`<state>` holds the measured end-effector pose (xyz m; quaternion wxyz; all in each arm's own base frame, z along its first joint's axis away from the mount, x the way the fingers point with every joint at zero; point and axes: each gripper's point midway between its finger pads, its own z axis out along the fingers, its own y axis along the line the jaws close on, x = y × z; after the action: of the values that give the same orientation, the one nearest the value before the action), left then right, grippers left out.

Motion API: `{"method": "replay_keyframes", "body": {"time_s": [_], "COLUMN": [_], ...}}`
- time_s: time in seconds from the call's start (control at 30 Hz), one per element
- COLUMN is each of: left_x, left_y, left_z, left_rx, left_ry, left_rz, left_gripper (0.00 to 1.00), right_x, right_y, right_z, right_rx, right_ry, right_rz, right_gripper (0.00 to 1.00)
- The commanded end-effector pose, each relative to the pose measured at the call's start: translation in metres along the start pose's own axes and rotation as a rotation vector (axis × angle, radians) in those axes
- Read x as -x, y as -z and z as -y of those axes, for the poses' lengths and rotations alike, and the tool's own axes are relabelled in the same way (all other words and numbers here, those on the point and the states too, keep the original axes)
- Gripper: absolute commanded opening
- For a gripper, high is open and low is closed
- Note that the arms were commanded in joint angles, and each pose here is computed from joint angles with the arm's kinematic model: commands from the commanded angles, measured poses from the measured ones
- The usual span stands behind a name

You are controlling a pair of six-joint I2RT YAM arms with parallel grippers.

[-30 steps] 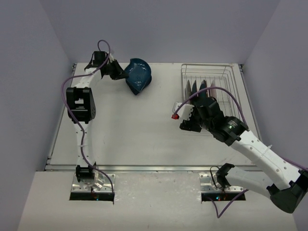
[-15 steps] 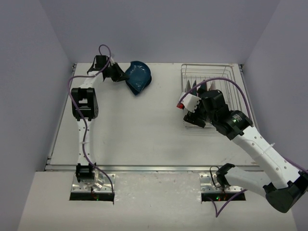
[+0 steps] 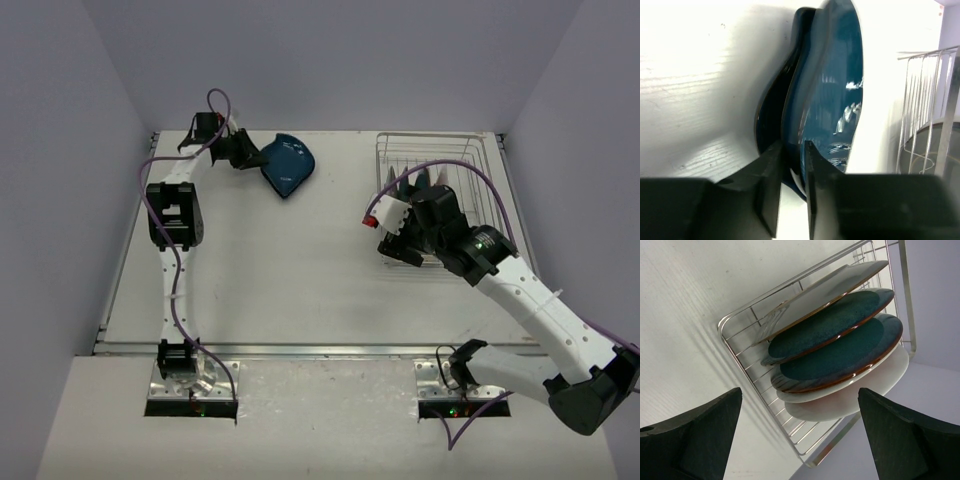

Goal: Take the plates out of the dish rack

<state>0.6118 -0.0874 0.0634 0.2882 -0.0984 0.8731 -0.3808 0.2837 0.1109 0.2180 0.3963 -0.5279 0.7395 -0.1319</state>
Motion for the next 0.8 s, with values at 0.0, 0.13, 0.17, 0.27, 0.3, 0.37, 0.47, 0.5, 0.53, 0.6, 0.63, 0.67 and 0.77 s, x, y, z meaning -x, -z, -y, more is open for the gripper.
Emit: {"method": "replay_keyframes", "body": {"time_s": [0.0, 0.13, 0.17, 0.27, 0.3, 0.37, 0.47, 0.5, 0.53, 0.6, 0.63, 0.67, 0.77], "left_x": [0.028, 0.033, 0.036, 0.052, 0.060, 0.075, 0.107, 0.115, 0.120, 0.123, 0.126, 0.122, 0.102], "left_y": [0.017, 0.021, 0.024, 0.038, 0.046, 0.062, 0.108, 0.125, 0.141, 0.177, 0.204, 0.217, 0.237], "left_z": [0.036, 0.041, 0.044, 0.061, 0.071, 0.087, 0.122, 0.133, 0.143, 0.161, 0.179, 0.180, 0.174], "left_rx": [-0.109, -0.103, -0.103, -0.100, -0.102, -0.091, 0.007, 0.063, 0.124, 0.243, 0.268, 0.299, 0.359], "left_ry": [-0.102, -0.115, -0.122, -0.169, -0.192, -0.237, -0.390, -0.453, -0.514, -0.635, -0.706, -0.725, -0.716], "left_rz": [0.057, 0.072, 0.080, 0.130, 0.153, 0.206, 0.356, 0.409, 0.457, 0.539, 0.586, 0.598, 0.590], "left_gripper": [0.26, 0.49, 0.54, 0.73, 0.79, 0.95, 1.00, 1.00, 1.00, 1.00, 1.00, 1.00, 1.00], "right_x": [0.013, 0.012, 0.011, 0.008, 0.003, 0.003, -0.008, -0.012, -0.017, -0.033, -0.039, -0.044, -0.058], "right_y": [0.007, 0.008, 0.009, 0.011, 0.010, 0.012, 0.010, 0.007, 0.004, -0.004, -0.007, -0.013, -0.027], "right_z": [0.016, 0.026, 0.031, 0.049, 0.057, 0.068, 0.084, 0.087, 0.088, 0.094, 0.095, 0.096, 0.098], "right_rx": [-0.039, -0.065, -0.076, -0.109, -0.123, -0.136, -0.150, -0.145, -0.136, -0.139, -0.118, -0.096, -0.035], "right_ry": [-0.053, -0.132, -0.166, -0.299, -0.353, -0.472, -0.663, -0.721, -0.775, -0.890, -0.935, -0.986, -1.112], "right_rz": [0.045, 0.047, 0.048, 0.047, 0.039, 0.058, 0.059, 0.057, 0.056, 0.026, 0.033, 0.028, 0.020], "right_gripper": [0.99, 0.99, 0.99, 0.99, 0.99, 0.99, 0.99, 0.99, 0.99, 0.99, 0.98, 0.96, 0.88]}}
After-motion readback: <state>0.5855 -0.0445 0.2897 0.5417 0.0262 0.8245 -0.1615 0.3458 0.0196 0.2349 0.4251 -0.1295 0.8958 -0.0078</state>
